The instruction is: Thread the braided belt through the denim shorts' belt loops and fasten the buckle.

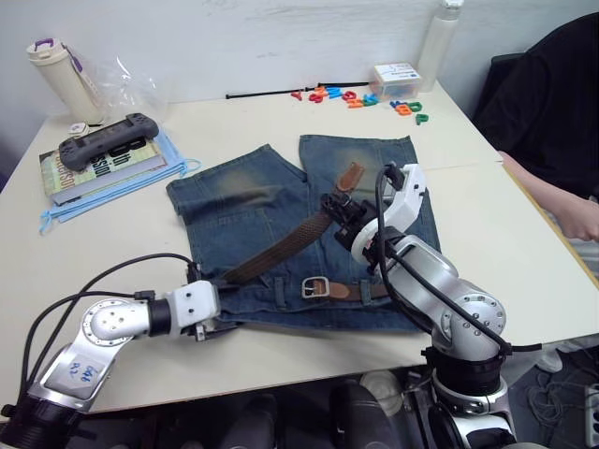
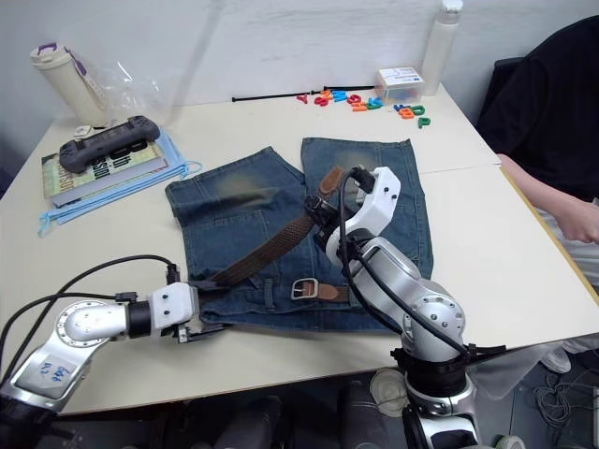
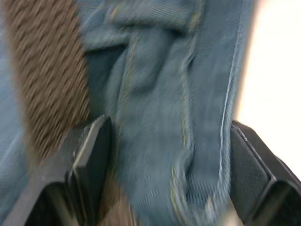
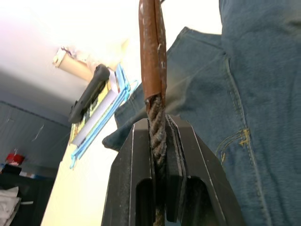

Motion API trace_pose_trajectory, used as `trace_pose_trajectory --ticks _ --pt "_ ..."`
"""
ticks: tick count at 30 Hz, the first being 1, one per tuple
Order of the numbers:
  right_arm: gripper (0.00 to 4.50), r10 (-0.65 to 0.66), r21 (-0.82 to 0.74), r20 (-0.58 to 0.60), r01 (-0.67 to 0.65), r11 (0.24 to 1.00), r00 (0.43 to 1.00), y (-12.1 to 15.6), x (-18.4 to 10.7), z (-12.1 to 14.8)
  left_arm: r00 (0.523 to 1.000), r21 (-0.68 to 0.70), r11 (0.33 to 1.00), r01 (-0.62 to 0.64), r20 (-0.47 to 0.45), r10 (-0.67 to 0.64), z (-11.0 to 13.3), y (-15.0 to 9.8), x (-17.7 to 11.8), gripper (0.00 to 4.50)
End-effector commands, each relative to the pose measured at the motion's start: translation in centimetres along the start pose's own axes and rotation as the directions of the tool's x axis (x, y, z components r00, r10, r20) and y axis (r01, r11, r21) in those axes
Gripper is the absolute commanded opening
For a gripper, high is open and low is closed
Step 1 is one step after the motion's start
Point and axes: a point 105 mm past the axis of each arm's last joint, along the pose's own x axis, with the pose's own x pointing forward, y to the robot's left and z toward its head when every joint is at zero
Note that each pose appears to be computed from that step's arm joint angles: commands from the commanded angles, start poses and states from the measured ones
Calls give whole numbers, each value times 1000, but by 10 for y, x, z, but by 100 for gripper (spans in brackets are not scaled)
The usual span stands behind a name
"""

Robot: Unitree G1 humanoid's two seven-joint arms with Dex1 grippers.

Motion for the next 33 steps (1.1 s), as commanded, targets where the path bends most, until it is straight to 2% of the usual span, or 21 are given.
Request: trace_pose_trajectory --ticks 1,3,5,7,9,13,15,21,23,27,33 --pt "0 41 8 47 -42 999 998 8 -1 8 998 -153 988 4 -66 -14 -16 -11 -15 360" --pt "0 47 13 53 -48 999 997 9 2 8 988 -297 953 67 153 -22 27 -18 -13 360" --pt "0 50 19 59 -51 999 997 10 4 8 931 -426 889 168 364 -1 68 -20 -15 360" --pt "0 54 27 64 -55 998 997 10 6 7 857 -552 779 297 513 36 97 -19 -21 360" --pt "0 60 38 69 -63 997 996 12 9 6 805 -635 656 408 589 70 110 -21 -23 360" --pt "0 108 84 77 -114 990 991 23 17 5 770 -747 429 507 617 163 113 -17 -21 360" --pt "0 161 178 91 -175 968 983 33 20 6 760 -789 305 534 606 235 109 -10 -16 360" --pt "0 270 409 86 -282 868 959 51 23 0 719 -777 91 624 615 323 114 -2 -8 360" --pt "0 309 468 86 -312 827 947 55 24 -3 713 -766 47 641 617 334 115 -1 -4 360" --pt "0 318 511 57 -301 805 946 53 30 -11 692 -739 20 673 640 335 123 0 6 360" --pt "0 347 522 14 -303 797 938 60 36 -24 680 -733 -17 680 622 388 133 18 22 360"
